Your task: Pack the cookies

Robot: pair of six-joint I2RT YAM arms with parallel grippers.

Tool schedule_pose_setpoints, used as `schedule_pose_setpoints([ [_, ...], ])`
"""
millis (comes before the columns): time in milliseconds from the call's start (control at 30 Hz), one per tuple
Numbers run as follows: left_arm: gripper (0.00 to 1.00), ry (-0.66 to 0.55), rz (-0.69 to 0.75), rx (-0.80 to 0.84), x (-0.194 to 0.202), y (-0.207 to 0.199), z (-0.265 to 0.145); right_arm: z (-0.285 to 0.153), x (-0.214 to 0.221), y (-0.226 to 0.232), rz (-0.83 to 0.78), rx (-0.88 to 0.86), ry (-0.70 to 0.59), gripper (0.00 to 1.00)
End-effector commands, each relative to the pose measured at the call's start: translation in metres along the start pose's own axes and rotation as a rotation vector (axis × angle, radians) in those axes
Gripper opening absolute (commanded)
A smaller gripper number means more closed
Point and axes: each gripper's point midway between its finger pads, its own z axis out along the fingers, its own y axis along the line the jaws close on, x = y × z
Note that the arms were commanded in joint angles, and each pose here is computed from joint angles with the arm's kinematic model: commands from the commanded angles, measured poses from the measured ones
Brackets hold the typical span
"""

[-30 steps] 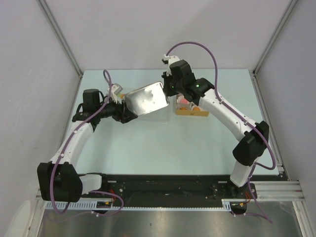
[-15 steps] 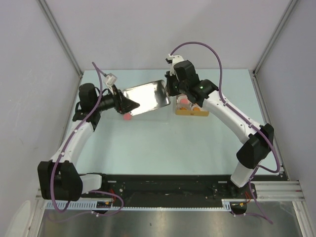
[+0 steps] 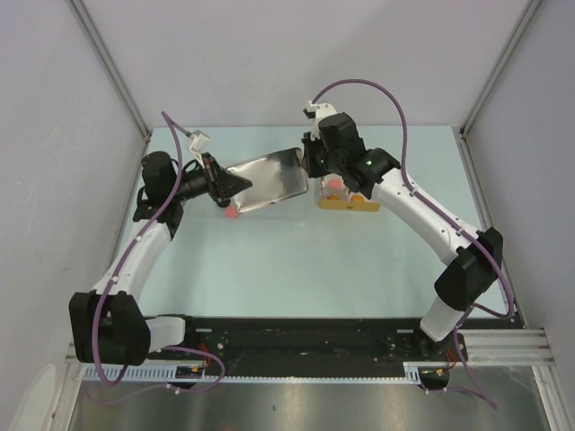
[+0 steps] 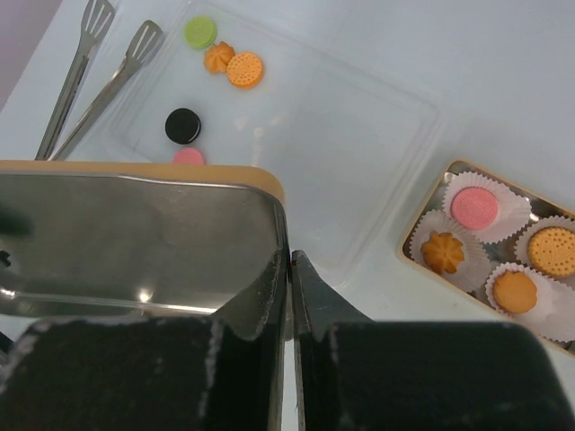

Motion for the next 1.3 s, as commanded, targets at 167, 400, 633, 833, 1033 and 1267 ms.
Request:
schedule_pose_setpoints([
  [167, 0.05, -0.021, 0.110, -0.063, -0.014, 0.010, 0.003, -0.029, -0.032, 0.022, -0.017, -0.082, -0.111, 0.28],
  [400, 0.00, -0.031, 0.294, -0.150, -0.039, 0.009, 0.004, -0.058, -0.046, 0.023, -0.002, -0.150, -0.147, 0.55],
  [633, 0.00, -0.011, 0.572, -0.271, -0.067, -0.003, -0.001, -0.091, -0.073, -0.004, 0.106, -0.229, -0.194, 0.62],
  [833, 0.00, 0.078, 0.866, -0.511, -0.094, -0.013, -0.007, -0.106, -0.088, -0.051, 0.222, -0.246, -0.220, 0.65],
  [1033, 0.00, 0.132, 1.032, -0.693, -0.115, -0.026, -0.007, -0.114, -0.086, -0.053, 0.262, -0.290, -0.238, 0.68],
  [1267, 0.00, 0.109, 1.312, -0.724, -0.113, -0.056, 0.008, -0.121, -0.088, -0.062, 0.359, -0.396, -0.219, 0.71],
])
